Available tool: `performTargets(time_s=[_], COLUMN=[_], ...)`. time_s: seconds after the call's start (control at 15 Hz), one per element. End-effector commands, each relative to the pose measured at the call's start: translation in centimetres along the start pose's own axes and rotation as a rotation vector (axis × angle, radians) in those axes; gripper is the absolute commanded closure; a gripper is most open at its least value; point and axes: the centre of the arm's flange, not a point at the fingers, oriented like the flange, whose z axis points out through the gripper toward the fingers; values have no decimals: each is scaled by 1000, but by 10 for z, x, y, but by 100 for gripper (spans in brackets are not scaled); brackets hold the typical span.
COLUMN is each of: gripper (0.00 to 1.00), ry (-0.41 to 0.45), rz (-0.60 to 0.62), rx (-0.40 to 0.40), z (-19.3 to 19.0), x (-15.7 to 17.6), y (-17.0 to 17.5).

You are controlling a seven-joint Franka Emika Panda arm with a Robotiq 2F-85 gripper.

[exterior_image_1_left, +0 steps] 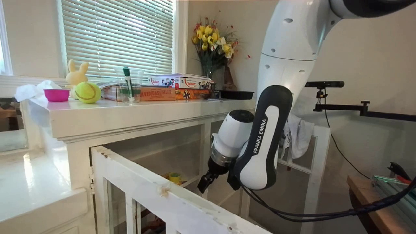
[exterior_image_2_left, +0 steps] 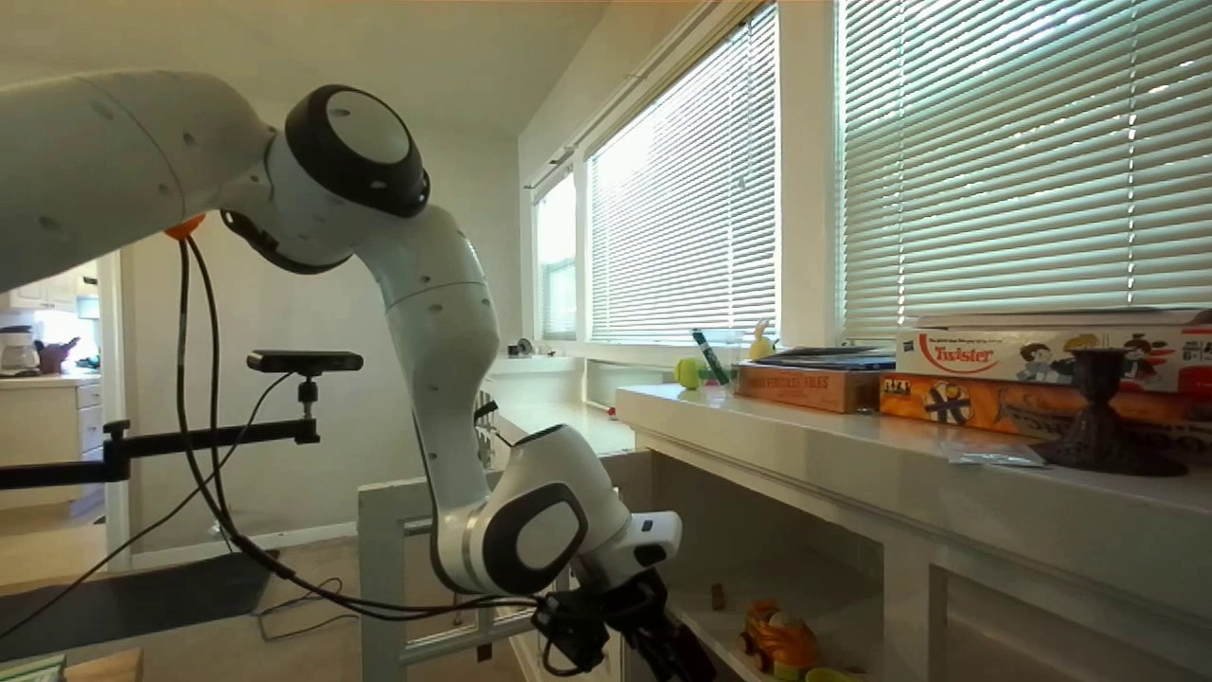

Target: Place the yellow vessel on top of the cabinet.

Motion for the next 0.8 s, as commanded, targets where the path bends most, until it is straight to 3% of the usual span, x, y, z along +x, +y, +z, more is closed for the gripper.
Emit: performTargets(time_s=[0.0, 0.47, 0.73], gripper=[0, 0, 0], ry=[75, 61, 149], rz=[-51, -45, 79], rx=[-52, -27, 23], z=[19, 16, 23], x=[13, 15, 18], y=[-17, -19, -8])
